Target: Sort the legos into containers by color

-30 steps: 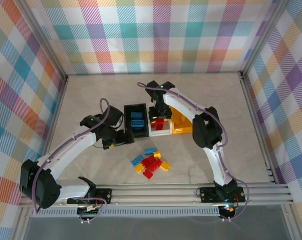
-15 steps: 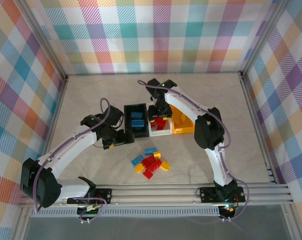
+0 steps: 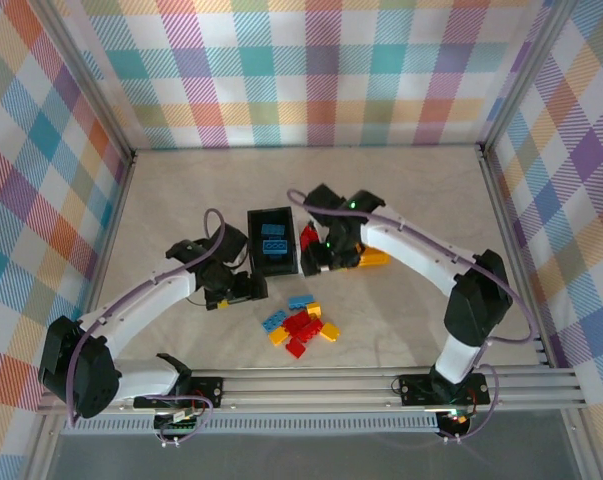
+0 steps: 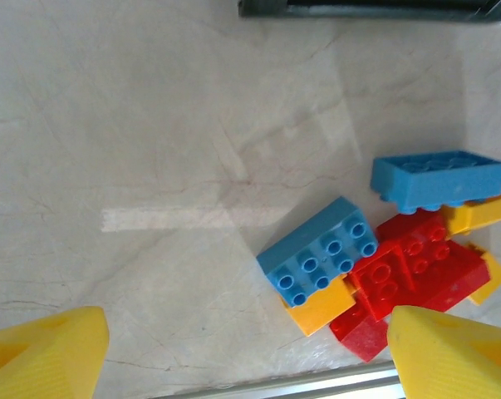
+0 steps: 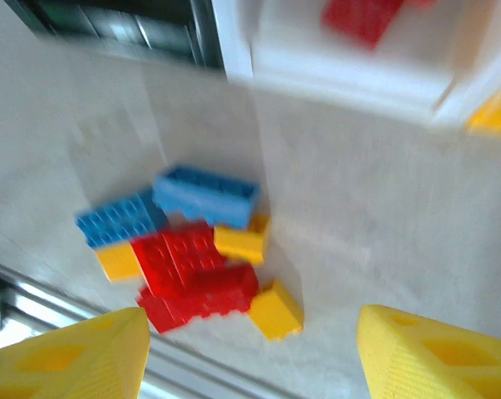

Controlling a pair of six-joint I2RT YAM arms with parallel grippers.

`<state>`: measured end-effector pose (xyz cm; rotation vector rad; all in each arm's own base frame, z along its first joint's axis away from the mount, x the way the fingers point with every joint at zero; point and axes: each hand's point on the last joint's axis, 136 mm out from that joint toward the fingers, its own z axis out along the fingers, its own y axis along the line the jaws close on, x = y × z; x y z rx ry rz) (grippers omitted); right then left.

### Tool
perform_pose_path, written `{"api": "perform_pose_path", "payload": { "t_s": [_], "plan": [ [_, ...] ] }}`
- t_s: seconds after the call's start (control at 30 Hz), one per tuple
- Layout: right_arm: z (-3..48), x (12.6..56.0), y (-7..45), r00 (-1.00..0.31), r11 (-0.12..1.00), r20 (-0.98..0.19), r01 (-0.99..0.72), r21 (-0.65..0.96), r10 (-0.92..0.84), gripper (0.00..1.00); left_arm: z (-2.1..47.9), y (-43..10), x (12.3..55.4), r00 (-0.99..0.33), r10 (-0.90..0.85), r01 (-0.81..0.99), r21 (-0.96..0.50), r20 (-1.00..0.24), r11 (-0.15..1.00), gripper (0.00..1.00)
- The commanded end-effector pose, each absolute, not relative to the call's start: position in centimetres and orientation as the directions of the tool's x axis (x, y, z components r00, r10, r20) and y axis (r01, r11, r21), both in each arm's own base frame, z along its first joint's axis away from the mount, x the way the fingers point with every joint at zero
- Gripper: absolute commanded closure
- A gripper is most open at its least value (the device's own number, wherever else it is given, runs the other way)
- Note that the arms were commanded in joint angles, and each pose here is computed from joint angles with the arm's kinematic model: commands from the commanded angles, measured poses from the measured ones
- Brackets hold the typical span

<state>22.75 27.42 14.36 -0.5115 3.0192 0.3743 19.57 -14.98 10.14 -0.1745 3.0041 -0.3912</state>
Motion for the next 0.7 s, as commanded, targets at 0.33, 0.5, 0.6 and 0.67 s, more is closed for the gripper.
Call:
{"api": "perform_pose_path", "payload": {
  "t_s": [0.33, 0.5, 0.6, 0.67],
  "plan": [
    [6.9, 14.1, 25.1, -0.918, 0.908, 0.031, -0.386, 0.161, -0.396, 0.30, 9.3, -16.2, 19.1, -0.989, -0.129, -0.100, -0.313, -0.074, 0.944, 0.12],
    [5.3, 12.6, 24.8, -0.904, 0.900, 0.054, -0.414, 0.139, -0.424, 0.31, 9.4, -16.3, 19.3, -0.990, -0.123, -0.094, -0.311, -0.075, 0.946, 0.12],
    [4.3, 12.1, 24.5, -0.901, 0.901, 0.070, -0.419, 0.117, -0.428, 0.31, 9.4, -16.1, 19.2, -0.991, -0.115, -0.088, -0.303, -0.073, 0.949, 0.12],
    [3.7, 12.4, 24.5, -0.901, 0.902, 0.069, -0.420, 0.099, -0.428, 0.32, 9.3, -16.0, 19.1, -0.991, -0.112, -0.086, -0.298, -0.070, 0.951, 0.12]
  ]
}}
